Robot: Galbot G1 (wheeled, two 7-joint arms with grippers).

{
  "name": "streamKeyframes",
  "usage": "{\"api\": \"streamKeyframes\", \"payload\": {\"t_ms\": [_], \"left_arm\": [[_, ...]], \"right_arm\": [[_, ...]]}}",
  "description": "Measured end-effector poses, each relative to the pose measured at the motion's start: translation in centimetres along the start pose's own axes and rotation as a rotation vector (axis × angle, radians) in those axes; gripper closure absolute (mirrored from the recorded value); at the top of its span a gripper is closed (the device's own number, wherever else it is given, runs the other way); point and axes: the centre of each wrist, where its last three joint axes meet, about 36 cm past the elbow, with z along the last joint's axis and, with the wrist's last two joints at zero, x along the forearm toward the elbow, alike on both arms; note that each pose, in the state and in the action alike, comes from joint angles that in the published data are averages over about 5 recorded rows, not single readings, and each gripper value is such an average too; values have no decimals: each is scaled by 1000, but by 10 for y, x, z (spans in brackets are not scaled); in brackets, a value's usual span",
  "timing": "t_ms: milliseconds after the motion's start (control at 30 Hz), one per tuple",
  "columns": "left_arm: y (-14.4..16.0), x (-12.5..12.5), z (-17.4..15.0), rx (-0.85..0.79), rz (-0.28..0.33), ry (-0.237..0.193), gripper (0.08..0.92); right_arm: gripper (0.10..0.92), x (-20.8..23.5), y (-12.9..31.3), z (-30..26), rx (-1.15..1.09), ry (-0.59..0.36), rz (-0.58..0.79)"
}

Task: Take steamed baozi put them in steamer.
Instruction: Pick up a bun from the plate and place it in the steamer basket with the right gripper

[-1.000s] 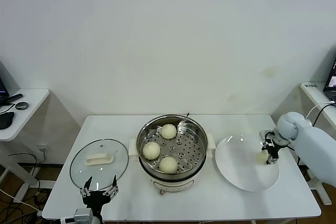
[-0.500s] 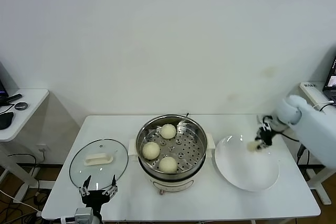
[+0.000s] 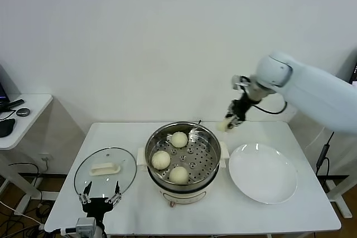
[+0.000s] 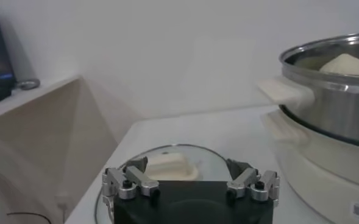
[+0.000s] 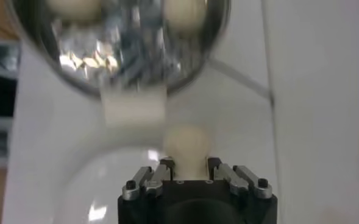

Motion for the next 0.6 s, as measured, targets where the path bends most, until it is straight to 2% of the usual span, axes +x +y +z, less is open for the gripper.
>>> {"api": "streamKeyframes", "payload": {"t_ms": [300, 600], "left_arm": [[-2, 0, -8, 9, 11, -16, 177], [-2, -4, -10, 13, 18, -20, 177]], "right_arm": [[646, -39, 7, -73, 37, 49, -88], [635, -83, 18, -90, 42, 130, -124]]}}
